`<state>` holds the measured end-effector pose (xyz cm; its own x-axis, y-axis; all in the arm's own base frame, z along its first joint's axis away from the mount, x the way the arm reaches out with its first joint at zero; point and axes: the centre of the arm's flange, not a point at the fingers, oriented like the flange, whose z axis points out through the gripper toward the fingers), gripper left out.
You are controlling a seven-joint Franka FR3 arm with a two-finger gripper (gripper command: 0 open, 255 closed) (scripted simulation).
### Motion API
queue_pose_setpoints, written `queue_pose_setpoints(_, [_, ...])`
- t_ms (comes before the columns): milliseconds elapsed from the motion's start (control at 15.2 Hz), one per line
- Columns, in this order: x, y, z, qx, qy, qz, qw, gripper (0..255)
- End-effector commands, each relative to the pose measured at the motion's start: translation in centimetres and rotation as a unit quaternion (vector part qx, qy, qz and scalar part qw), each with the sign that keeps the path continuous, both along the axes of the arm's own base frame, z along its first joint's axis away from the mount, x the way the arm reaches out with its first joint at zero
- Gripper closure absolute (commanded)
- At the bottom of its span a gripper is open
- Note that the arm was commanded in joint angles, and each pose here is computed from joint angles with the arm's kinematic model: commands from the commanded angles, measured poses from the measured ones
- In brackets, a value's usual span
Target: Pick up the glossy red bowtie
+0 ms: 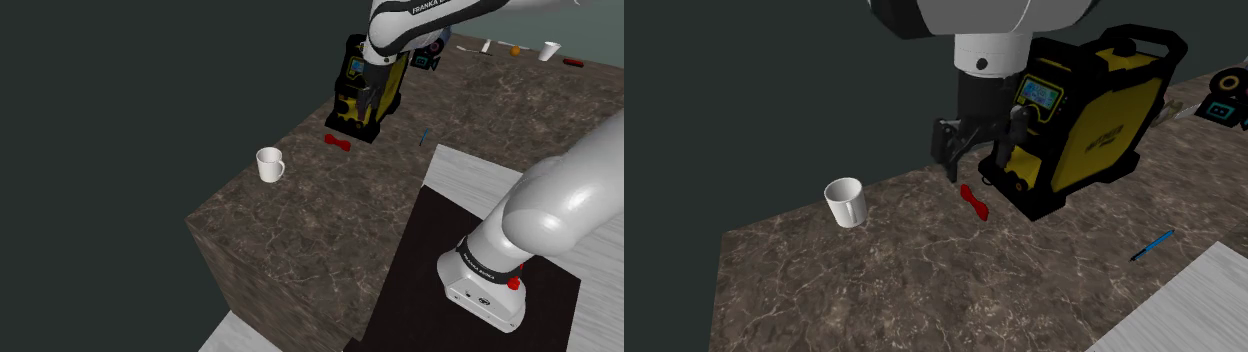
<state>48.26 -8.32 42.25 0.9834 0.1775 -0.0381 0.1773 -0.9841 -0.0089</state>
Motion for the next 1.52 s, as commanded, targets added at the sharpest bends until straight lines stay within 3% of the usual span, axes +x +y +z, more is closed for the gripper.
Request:
queue_pose_setpoints(0, [1.7,-0.8,-2.1,-0.002,0.006,0.003,1.0,0])
queue_pose_setpoints(1122, [14.5,-7.2,-20.5,-0.017,0.061,0.029,0.9976,0])
queue_pose_setpoints(1452, [14.6,-7.2,-22.6,-0.017,0.061,0.029,0.9976,0])
